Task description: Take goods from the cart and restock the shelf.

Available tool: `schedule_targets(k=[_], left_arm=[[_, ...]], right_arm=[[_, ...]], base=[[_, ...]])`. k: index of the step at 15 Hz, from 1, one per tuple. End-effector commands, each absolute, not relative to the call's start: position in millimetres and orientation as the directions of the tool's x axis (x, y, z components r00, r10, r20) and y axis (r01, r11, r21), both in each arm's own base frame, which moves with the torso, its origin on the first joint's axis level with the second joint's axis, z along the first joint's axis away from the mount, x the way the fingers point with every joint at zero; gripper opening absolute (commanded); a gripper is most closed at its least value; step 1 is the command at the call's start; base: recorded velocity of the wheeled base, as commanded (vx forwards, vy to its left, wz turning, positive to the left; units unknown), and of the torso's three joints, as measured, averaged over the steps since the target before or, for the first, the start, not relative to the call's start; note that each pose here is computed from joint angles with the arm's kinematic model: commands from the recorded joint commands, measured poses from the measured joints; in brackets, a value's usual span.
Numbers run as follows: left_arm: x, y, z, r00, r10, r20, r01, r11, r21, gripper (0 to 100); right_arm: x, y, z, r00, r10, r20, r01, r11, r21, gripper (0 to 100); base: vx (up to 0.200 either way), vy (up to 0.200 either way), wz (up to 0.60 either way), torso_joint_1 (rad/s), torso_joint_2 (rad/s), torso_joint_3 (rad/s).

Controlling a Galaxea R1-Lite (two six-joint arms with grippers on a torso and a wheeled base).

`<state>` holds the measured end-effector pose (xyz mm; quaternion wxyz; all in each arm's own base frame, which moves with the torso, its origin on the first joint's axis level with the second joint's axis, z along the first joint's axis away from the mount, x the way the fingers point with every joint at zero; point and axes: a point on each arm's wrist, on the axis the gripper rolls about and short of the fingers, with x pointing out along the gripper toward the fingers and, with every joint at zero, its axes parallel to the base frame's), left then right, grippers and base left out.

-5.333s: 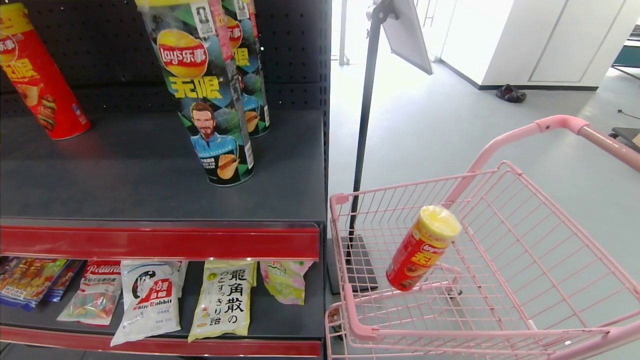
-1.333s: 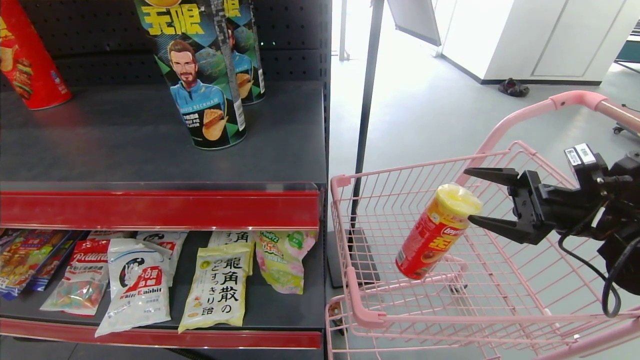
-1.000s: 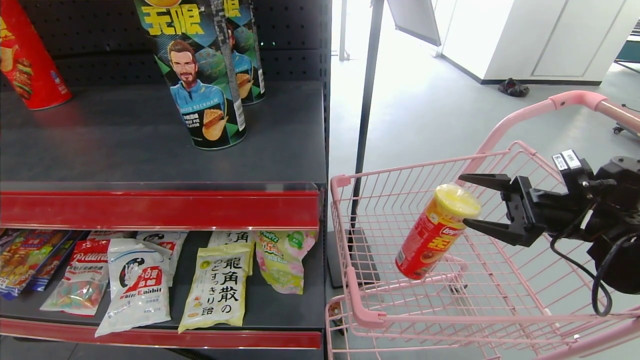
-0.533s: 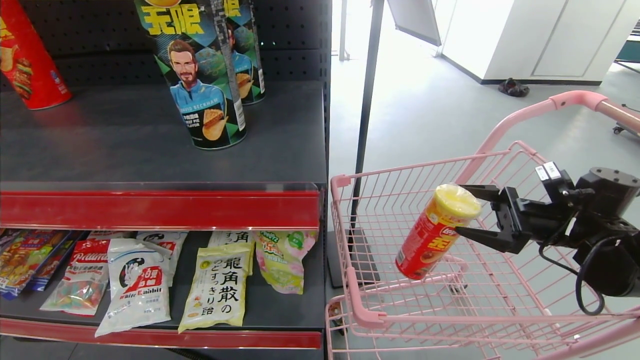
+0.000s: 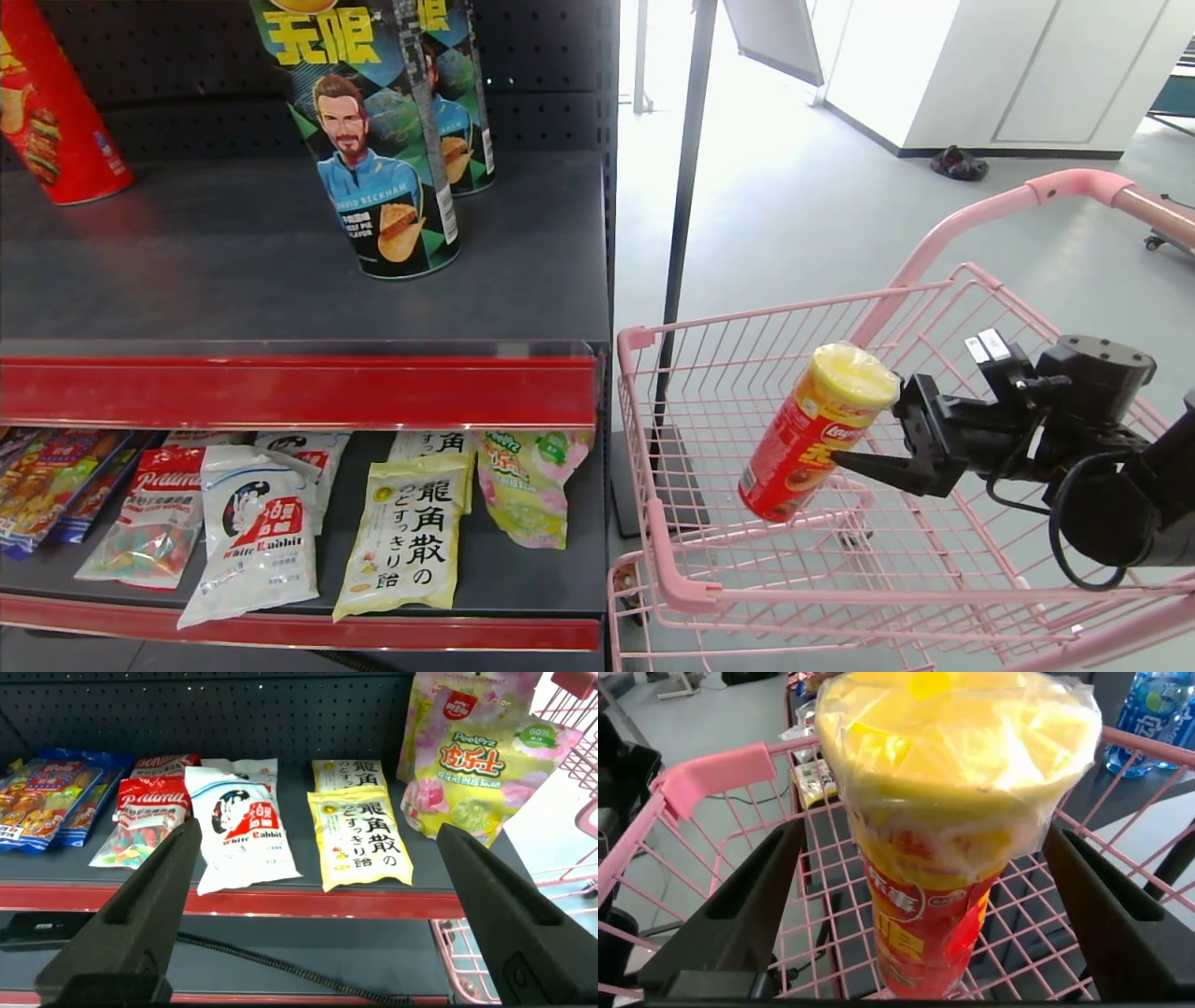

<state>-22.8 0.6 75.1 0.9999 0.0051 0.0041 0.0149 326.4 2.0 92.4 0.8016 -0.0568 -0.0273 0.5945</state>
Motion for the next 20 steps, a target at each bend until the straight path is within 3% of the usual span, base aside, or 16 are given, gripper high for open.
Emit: schedule_targets(k=[1, 12, 13, 17, 20], left_arm=[[-22.7, 0.6, 75.2, 0.999, 0.031, -0.009, -0.031, 0.999, 0.011, 100], [-22.6, 0.6, 74.8, 0.999, 0.031, -0.011, -0.031, 0.999, 0.010, 100], [-22.6, 0.6, 74.8, 0.999, 0.031, -0.011, -0.031, 0.999, 0.011, 100], [-22.7, 0.6, 75.2, 0.999, 0.031, -0.009, -0.031, 0.999, 0.011, 100], [-22.6, 0.6, 74.8, 0.999, 0.031, -0.011, -0.031, 0.999, 0.010, 100]], right_arm=[[333.2, 5.0, 86.3, 0.283, 0.959, -0.026, -0.954, 0.278, -0.115, 100], [345.5, 33.5, 78.5, 0.209, 0.978, -0.025, -0.970, 0.204, -0.130, 100], [344.7, 36.7, 77.9, 0.201, 0.979, -0.026, -0.972, 0.196, -0.127, 0], [337.4, 43.1, 79.1, 0.181, 0.983, -0.028, -0.977, 0.177, -0.123, 0], [327.8, 37.9, 112.9, 0.213, 0.977, -0.001, -0.946, 0.206, -0.249, 0]], base=[[0.000, 0.000, 0.00, 0.000, 0.00, 0.000], [0.000, 0.000, 0.00, 0.000, 0.00, 0.000], [0.000, 0.000, 0.00, 0.000, 0.00, 0.000], [0.000, 0.000, 0.00, 0.000, 0.00, 0.000], [0.000, 0.000, 0.00, 0.000, 0.00, 0.000]])
